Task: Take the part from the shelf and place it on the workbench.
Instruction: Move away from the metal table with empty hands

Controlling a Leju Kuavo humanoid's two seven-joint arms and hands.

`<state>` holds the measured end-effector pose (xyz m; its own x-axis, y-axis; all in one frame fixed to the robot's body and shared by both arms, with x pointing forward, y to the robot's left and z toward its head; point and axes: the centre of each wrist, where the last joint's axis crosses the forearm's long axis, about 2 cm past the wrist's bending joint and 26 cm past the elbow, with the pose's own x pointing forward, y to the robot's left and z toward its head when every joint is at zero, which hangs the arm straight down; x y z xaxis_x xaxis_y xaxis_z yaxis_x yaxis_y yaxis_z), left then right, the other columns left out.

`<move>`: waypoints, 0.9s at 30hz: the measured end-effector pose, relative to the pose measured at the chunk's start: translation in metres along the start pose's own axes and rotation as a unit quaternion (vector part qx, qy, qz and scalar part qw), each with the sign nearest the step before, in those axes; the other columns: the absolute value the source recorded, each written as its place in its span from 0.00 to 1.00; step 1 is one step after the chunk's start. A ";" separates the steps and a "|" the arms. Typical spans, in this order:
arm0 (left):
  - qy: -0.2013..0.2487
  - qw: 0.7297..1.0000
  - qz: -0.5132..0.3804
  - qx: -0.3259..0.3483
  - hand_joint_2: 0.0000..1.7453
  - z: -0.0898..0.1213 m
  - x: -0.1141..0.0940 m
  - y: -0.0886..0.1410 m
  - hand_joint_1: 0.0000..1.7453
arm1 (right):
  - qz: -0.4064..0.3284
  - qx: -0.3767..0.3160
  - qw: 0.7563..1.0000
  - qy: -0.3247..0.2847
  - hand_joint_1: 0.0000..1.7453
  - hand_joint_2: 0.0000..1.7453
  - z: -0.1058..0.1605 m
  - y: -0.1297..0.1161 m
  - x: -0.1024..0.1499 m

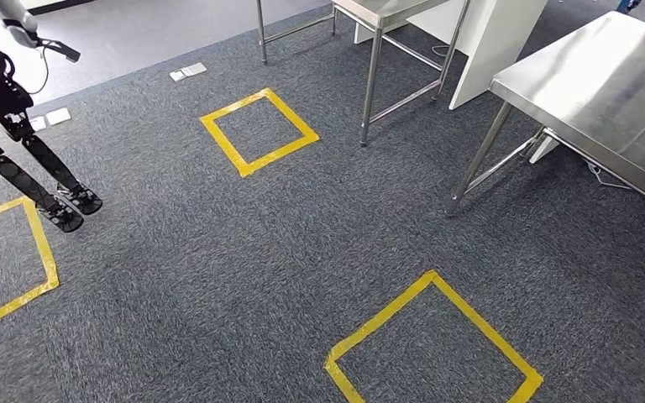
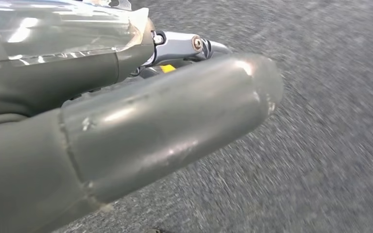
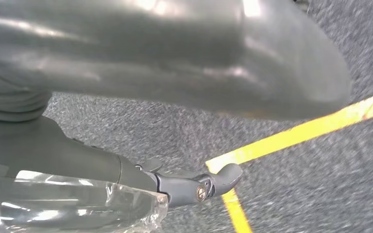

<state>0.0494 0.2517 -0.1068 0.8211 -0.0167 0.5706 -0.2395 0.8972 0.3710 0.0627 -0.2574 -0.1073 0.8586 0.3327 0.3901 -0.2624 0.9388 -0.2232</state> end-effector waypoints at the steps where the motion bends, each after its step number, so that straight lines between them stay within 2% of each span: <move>1: 0.000 1.000 0.000 -0.001 0.00 0.000 0.000 0.000 0.00 | -0.002 -0.002 1.000 0.002 0.00 0.00 0.001 0.001 -0.001; 7: 0.001 1.000 -0.003 -0.007 0.00 0.000 -0.002 0.002 0.00 | -0.004 -0.001 1.000 0.016 0.00 0.00 0.004 0.004 -0.011; 27: 0.003 1.000 0.001 -0.011 0.00 0.001 -0.004 0.003 0.00 | -0.001 -0.001 1.000 0.024 0.00 0.00 0.004 0.003 -0.011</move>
<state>0.0450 0.2539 -0.1077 0.8240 -0.0116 0.5664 -0.2300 0.9068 0.3533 0.0510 -0.2579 -0.1089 0.8793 0.3263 0.3470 -0.2603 0.9393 -0.2236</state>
